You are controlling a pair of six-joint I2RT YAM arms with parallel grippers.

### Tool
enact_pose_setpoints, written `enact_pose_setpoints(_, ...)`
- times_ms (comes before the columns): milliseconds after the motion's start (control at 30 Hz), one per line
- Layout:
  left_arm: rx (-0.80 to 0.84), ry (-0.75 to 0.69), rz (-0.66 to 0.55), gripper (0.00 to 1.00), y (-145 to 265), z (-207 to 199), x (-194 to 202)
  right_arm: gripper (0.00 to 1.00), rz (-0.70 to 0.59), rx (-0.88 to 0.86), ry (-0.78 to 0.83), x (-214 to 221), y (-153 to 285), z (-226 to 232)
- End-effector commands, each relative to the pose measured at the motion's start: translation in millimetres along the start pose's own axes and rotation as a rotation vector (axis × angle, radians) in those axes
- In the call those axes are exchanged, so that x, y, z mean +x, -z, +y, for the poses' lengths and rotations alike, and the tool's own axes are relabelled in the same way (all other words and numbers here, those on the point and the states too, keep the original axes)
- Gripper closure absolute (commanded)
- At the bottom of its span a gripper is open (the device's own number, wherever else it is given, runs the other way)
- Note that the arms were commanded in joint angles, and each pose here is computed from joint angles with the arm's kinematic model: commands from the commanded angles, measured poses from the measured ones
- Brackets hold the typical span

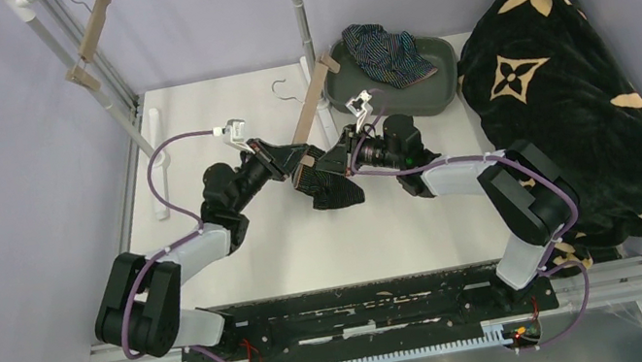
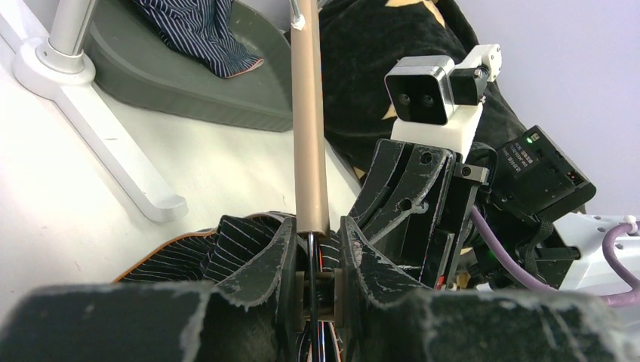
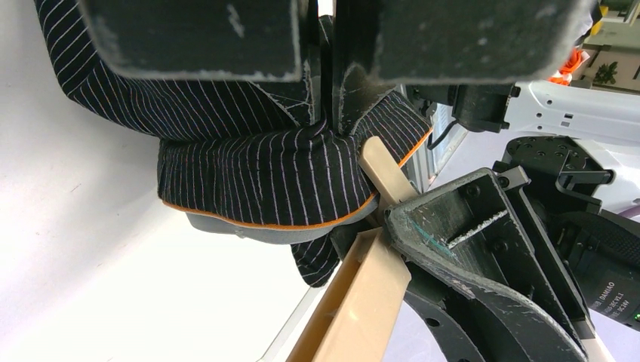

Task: Clip the underwear to the hanger
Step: Clamp the underwear onto the hanger.

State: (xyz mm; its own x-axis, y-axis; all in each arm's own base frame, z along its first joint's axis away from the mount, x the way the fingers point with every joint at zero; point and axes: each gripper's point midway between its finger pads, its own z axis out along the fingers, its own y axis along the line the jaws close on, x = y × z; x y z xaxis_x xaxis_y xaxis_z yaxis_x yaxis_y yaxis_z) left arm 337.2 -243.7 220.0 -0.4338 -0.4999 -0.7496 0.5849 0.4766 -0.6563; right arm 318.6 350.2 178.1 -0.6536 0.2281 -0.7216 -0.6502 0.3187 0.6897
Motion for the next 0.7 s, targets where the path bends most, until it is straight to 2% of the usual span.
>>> enact_pose_setpoints(0, 0.075, -0.067, 0.009, 0.97, -3.8, -18.8, -7.7, 0.99, -0.099, -0.108, 0.105, -38.9, -0.5, 33.5)
enact_pose_setpoints(167, 0.101, -0.058, 0.012, 0.95, -6.4, -22.2, -6.6, 1.0, -0.097, -0.115, 0.104, -39.2, -1.4, 34.5)
enact_pose_setpoints(300, 0.123, -0.054, 0.022, 0.77, -8.6, -24.7, -4.3, 1.0, -0.093, -0.123, 0.099, -38.5, -2.3, 35.4)
enact_pose_setpoints(467, 0.118, -0.056, 0.02, 0.48, -8.5, -24.1, -3.9, 0.99, -0.091, -0.124, 0.098, -38.1, -1.6, 36.1)
enact_pose_setpoints(567, 0.11, -0.056, 0.018, 0.46, -7.6, -22.7, -3.6, 0.99, -0.087, -0.123, 0.096, -36.8, -0.8, 35.4)
enact_pose_setpoints(667, 0.089, -0.05, 0.023, 0.49, -6.4, -17.7, -0.3, 0.99, -0.077, -0.118, 0.088, -32.5, 0.0, 33.4)
